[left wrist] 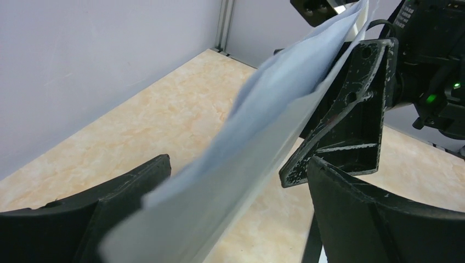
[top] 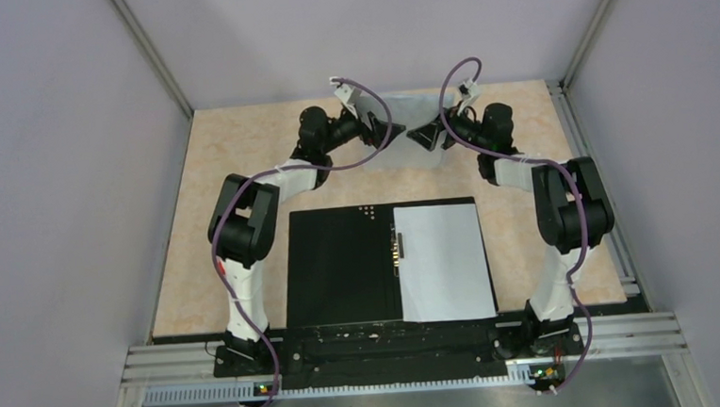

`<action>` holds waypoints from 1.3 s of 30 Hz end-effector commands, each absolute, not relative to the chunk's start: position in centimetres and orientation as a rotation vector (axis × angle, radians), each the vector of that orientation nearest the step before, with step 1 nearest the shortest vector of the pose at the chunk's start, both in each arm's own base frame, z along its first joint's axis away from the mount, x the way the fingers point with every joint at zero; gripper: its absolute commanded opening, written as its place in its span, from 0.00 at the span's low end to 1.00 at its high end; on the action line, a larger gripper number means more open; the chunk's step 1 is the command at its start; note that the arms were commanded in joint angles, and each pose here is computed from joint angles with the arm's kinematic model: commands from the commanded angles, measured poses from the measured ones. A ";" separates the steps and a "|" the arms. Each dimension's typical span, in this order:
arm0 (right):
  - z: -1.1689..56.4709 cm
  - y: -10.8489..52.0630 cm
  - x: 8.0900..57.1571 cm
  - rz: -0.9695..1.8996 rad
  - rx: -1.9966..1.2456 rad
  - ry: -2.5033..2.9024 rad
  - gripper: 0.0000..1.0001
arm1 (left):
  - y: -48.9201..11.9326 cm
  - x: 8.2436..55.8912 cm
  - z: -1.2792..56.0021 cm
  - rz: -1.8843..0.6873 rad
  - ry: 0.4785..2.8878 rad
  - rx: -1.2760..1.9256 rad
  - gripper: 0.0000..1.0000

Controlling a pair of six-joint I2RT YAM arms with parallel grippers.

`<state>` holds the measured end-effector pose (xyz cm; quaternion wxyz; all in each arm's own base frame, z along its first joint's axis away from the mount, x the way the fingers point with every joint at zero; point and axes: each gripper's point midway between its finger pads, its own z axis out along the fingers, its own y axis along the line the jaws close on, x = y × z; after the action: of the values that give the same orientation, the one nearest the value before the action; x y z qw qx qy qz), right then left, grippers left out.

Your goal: Put the files into the folder

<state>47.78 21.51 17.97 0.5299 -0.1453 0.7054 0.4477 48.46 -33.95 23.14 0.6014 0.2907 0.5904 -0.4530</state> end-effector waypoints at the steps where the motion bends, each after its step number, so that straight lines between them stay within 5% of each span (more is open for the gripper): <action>1: 20.5 22.2 48.4 1.048 -0.399 1.602 0.83 | -35.2 48.5 25.3 -1.065 1.292 0.683 0.99; 11: 20.1 22.2 48.4 1.045 -0.399 1.621 0.83 | -36.0 48.9 25.2 -1.062 1.294 0.677 0.99; 15: 19.7 21.9 48.4 1.033 -0.395 1.631 0.75 | -35.9 49.0 25.0 -1.049 1.304 0.682 0.99; 17: 19.8 21.8 48.4 1.031 -0.395 1.629 0.55 | -35.8 49.1 25.1 -1.040 1.303 0.684 0.99; 20: 20.4 21.7 48.5 1.029 -0.400 1.616 0.00 | -35.7 49.2 25.3 -1.025 1.301 0.691 0.99; 28: 27.6 23.6 45.4 0.965 -0.492 1.596 0.00 | -32.3 46.4 32.1 -0.857 1.240 0.686 0.99; 39: 37.7 23.8 31.1 0.973 -0.593 1.598 0.00 | -27.6 33.9 38.5 -0.974 1.272 0.718 0.99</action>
<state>35.36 24.99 35.40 0.5693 -0.2556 0.6637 0.4124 37.90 -27.87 38.65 0.6819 0.3024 0.5447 -0.3833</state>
